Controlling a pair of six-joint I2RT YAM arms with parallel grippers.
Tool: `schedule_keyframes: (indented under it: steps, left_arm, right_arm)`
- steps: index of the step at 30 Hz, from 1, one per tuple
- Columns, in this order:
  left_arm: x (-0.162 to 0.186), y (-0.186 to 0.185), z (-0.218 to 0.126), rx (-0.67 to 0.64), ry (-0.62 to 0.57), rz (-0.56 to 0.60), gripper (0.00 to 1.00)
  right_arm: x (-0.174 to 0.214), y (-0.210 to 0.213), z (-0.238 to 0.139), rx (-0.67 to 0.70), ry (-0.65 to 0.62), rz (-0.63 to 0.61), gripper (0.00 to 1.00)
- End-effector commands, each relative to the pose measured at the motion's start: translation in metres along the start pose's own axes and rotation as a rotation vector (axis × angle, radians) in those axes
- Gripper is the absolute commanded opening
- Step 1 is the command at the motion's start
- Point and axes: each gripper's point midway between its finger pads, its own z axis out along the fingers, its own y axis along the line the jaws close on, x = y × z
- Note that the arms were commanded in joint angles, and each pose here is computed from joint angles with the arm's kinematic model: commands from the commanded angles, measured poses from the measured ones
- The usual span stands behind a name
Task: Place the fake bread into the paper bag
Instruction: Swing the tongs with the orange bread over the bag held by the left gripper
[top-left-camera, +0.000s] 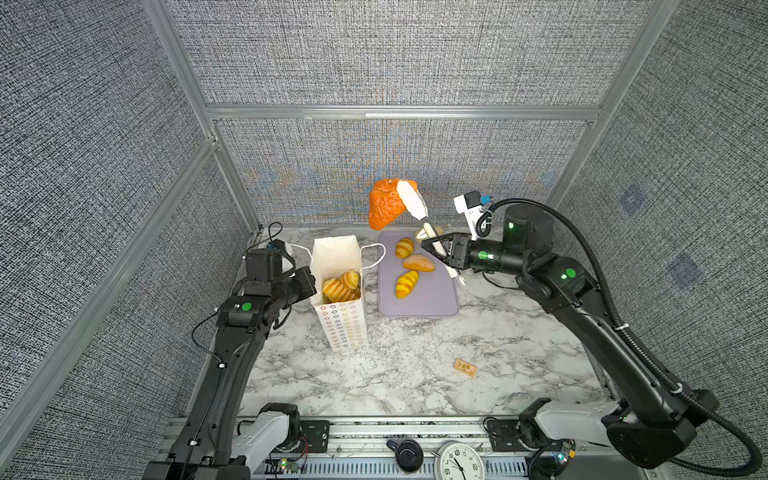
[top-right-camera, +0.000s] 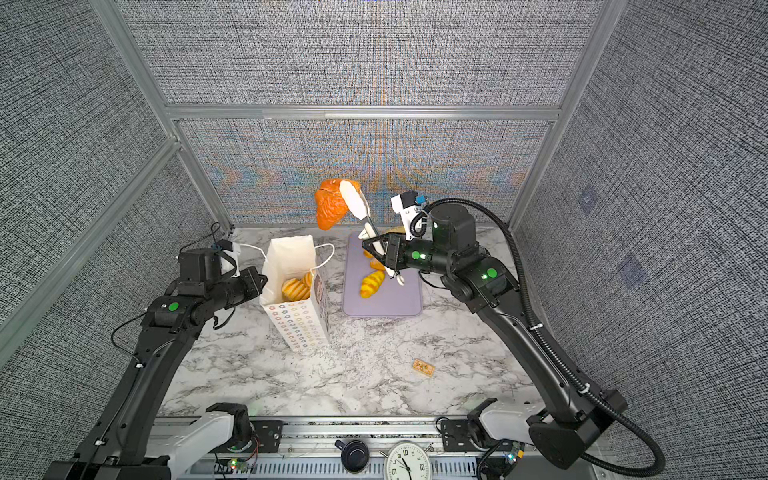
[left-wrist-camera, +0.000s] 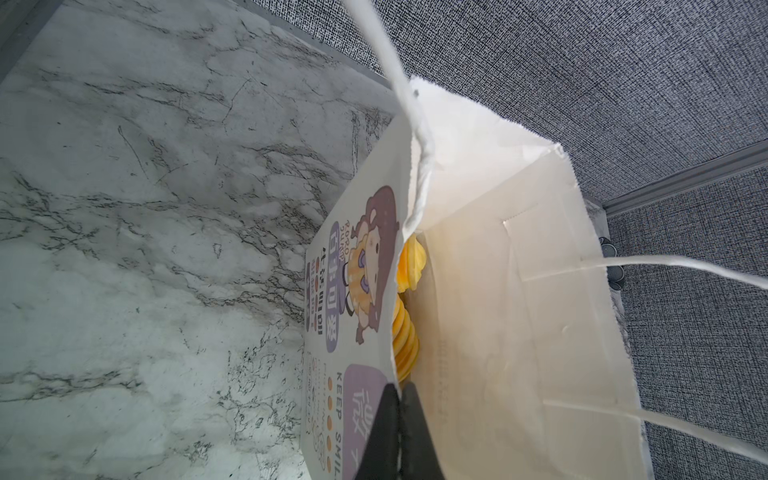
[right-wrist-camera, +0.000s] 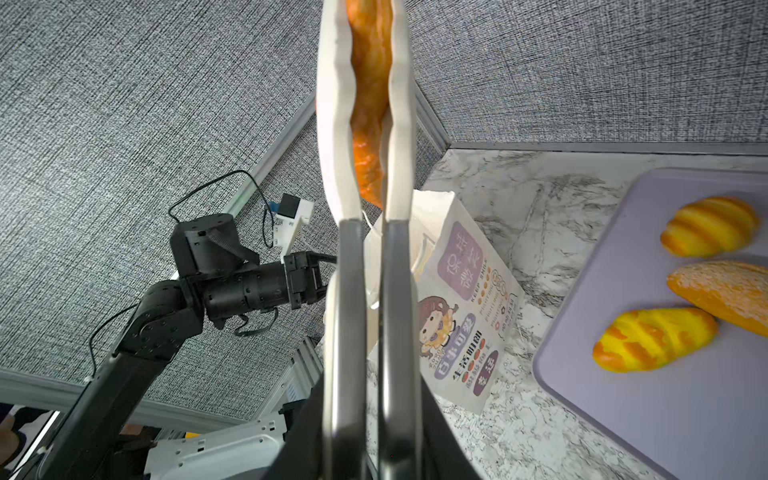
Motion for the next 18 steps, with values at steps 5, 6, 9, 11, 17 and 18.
schedule_keyframes:
  steps: [5, 6, 9, 11, 17, 18]
  left_arm:
    - [-0.002, -0.003, -0.001, 0.014, -0.009, 0.002, 0.02]
    - [-0.002, -0.003, -0.001, 0.014, -0.009, 0.003, 0.02]
    - [-0.002, -0.003, -0.001, 0.015, -0.008, 0.002, 0.02]
    - [-0.002, -0.003, -0.001, 0.013, -0.008, 0.002, 0.02]
    - [-0.002, -0.002, -0.001, 0.012, -0.007, 0.002, 0.02]
    - [-0.002, -0.003, -0.001, 0.012, -0.010, 0.002, 0.02]
  right_arm:
    - [-0.003, 0.024, 0.009, -0.060, -0.003, -0.087, 0.28]
    - [-0.002, 0.024, 0.011, -0.057, 0.003, -0.089, 0.27]
    - [0.002, 0.025, 0.016, -0.049, 0.016, -0.098, 0.27]
    - [0.006, 0.026, 0.020, -0.044, 0.029, -0.107, 0.26]
    - [0.019, 0.023, 0.036, -0.010, 0.080, -0.128, 0.25]
    - [0.022, 0.023, 0.038, -0.007, 0.090, -0.132, 0.25]
